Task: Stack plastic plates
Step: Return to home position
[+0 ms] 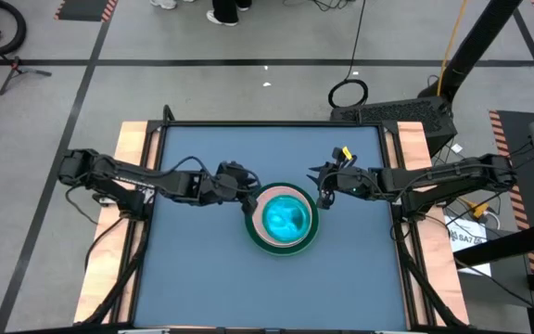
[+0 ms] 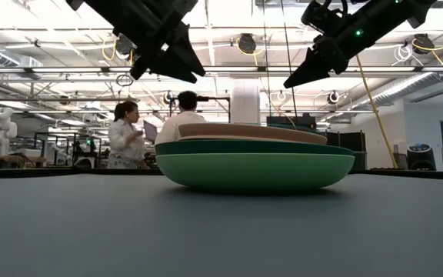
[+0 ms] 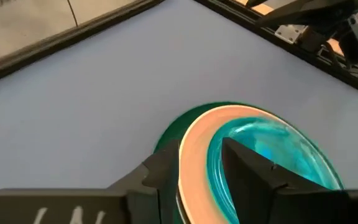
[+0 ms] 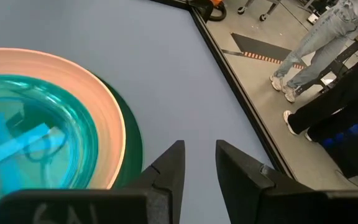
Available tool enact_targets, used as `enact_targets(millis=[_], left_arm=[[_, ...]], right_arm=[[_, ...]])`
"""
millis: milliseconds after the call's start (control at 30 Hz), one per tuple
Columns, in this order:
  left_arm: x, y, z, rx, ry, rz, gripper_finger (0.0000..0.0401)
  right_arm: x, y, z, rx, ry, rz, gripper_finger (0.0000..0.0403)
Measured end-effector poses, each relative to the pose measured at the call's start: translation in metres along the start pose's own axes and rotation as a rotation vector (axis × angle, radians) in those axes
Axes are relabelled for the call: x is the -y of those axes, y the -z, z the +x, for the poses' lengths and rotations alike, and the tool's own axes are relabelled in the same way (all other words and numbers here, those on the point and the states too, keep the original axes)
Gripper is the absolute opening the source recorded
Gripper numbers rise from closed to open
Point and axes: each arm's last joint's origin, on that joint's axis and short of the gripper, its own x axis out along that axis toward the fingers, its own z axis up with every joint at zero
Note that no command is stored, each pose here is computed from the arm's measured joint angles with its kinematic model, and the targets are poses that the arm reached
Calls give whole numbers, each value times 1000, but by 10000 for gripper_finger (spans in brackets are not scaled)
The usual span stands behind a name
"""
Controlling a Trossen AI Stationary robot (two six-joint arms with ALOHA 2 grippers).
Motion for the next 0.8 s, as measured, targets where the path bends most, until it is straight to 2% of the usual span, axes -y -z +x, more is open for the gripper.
enact_targets(millis=[267, 500, 667, 733, 800], left_arm=[[-15, -11, -22, -12, -30, 137, 129], [-45, -38, -65, 66, -69, 345, 129], [-63, -49, -96, 112, -66, 471, 129], [-67, -54, -109, 167, -39, 461, 129], [-70, -59, -123, 226, -22, 390, 129]], right_arm=[[1, 0, 1, -1, -2, 27, 86], [12, -2, 7, 52, -134, 50, 86], [28, -6, 13, 118, -80, 10, 86], [37, -8, 15, 139, -40, 27, 86], [48, -10, 17, 183, 2, 70, 86]])
